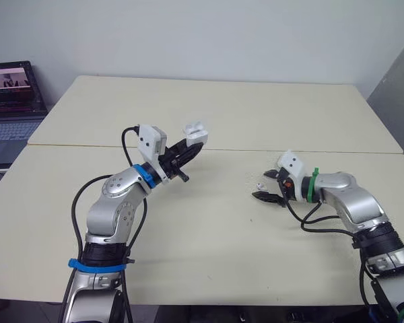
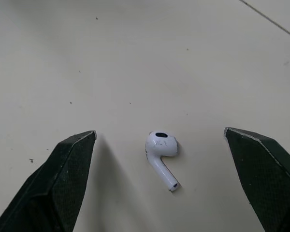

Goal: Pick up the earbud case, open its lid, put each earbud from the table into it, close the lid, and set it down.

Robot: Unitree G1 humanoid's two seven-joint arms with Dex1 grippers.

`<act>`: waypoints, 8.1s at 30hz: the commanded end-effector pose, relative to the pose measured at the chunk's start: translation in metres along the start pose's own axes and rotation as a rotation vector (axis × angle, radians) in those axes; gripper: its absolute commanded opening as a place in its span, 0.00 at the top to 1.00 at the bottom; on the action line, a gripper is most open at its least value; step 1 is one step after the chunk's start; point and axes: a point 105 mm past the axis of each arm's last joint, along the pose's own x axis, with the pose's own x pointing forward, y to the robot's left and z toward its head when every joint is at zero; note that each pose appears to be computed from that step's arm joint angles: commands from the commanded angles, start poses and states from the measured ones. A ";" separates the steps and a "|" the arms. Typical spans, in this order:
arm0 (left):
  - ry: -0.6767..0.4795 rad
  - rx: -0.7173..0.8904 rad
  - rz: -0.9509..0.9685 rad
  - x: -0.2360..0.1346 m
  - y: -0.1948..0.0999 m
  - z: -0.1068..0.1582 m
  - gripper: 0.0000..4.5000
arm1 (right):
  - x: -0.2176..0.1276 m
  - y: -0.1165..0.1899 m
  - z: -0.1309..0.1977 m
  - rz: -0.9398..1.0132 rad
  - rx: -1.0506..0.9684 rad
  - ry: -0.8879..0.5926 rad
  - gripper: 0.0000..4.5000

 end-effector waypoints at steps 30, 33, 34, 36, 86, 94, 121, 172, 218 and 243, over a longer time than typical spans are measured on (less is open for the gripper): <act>-0.101 0.004 0.016 0.000 -0.012 0.007 0.84 | -0.165 -0.019 -0.085 0.135 -0.302 0.593 0.91; -0.115 -0.009 0.015 0.000 -0.013 0.008 0.84 | -0.188 -0.030 -0.103 0.104 -0.300 0.691 0.91; -0.120 -0.018 0.014 0.000 -0.015 0.009 0.84 | -0.195 -0.033 -0.110 0.098 -0.293 0.725 0.91; -0.120 -0.021 -0.002 0.001 -0.019 0.009 0.84 | -0.208 -0.034 -0.121 0.104 -0.277 0.774 0.91; -0.089 -0.024 -0.021 -0.002 -0.024 0.004 0.84 | -0.208 -0.026 -0.125 0.104 -0.174 0.775 0.54; -0.088 -0.024 -0.025 -0.001 -0.025 0.004 0.84 | -0.200 -0.026 -0.120 0.101 -0.180 0.727 0.91; -0.172 0.025 -0.079 0.036 -0.040 0.010 0.84 | -0.024 0.061 0.190 0.049 0.405 -0.727 0.91; -0.146 0.025 -0.107 0.030 -0.042 0.004 0.84 | -0.048 0.037 0.187 0.005 0.355 -0.809 0.38; -0.145 0.030 -0.121 0.033 -0.048 0.007 0.84 | 0.002 0.071 0.172 -0.186 -0.111 -0.628 0.38; -0.153 0.032 -0.116 0.035 -0.046 0.009 0.84 | 0.003 0.066 0.170 -0.236 -0.172 -0.621 0.42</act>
